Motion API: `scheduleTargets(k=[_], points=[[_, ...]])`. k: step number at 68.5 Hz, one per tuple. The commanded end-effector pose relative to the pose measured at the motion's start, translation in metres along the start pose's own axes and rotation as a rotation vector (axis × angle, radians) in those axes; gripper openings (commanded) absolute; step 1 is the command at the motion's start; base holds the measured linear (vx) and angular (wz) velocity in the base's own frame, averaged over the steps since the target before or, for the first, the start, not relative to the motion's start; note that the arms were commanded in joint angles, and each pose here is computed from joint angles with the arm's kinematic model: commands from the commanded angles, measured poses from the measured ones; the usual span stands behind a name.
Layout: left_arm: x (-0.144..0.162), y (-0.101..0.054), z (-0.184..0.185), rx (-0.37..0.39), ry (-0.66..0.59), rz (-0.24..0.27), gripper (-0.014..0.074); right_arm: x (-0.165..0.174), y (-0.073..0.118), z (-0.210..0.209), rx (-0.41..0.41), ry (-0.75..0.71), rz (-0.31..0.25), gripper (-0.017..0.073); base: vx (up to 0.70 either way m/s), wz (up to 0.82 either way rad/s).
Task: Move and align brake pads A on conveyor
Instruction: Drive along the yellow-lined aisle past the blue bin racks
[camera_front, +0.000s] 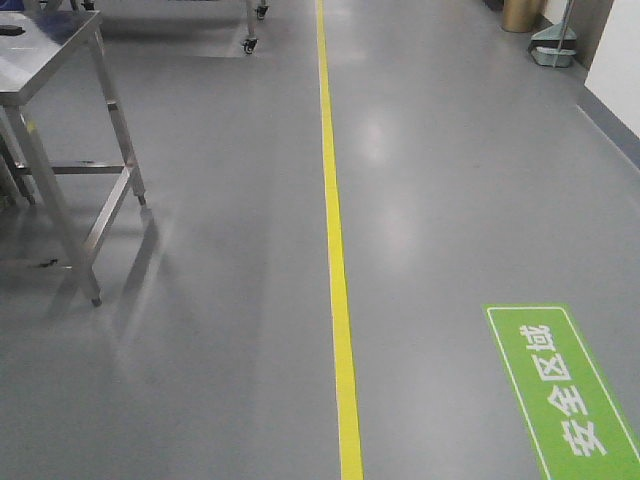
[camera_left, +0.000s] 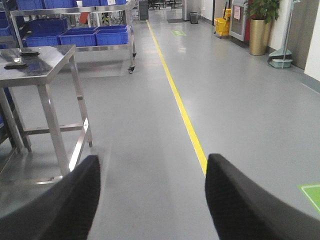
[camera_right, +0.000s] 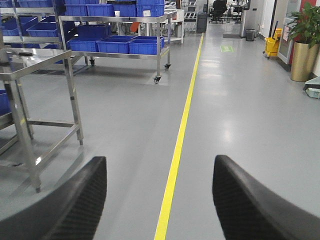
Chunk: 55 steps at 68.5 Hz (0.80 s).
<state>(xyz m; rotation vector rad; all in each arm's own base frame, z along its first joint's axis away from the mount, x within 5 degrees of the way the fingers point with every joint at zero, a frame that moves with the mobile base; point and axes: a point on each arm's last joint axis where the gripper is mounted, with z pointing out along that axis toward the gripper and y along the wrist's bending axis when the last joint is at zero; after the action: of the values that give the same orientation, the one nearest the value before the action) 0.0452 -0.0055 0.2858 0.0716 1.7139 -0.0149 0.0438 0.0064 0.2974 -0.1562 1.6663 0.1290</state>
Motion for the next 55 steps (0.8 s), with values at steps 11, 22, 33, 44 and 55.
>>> scheduleTargets(k=[11,22,33,44,55], points=[[-0.0137,0.001,-0.0014,-0.009,-0.081,-0.008,0.0451,-0.0134,-0.0001,-0.0014,0.003,-0.084,-0.018,0.0442,0.68,-0.02],[-0.0137,0.001,-0.0014,-0.009,-0.081,-0.008,0.0451,-0.0134,-0.0001,-0.0014,0.003,-0.084,-0.018,0.0442,0.68,-0.05],[-0.0137,0.001,-0.0014,-0.009,-0.08,-0.008,0.0451,-0.0134,-0.0001,-0.0014,0.003,-0.084,-0.018,0.0442,0.68,-0.02],[-0.0137,0.001,-0.0014,-0.009,-0.08,-0.008,0.0451,-0.0134,-0.0001,-0.0014,0.003,-0.084,-0.018,0.0442,0.68,0.02],[-0.0138,0.001,-0.0014,-0.009,-0.082,-0.008,0.0451,-0.0135,-0.0001,-0.0014,0.002,-0.085,-0.018,0.0442,0.67,0.03]])
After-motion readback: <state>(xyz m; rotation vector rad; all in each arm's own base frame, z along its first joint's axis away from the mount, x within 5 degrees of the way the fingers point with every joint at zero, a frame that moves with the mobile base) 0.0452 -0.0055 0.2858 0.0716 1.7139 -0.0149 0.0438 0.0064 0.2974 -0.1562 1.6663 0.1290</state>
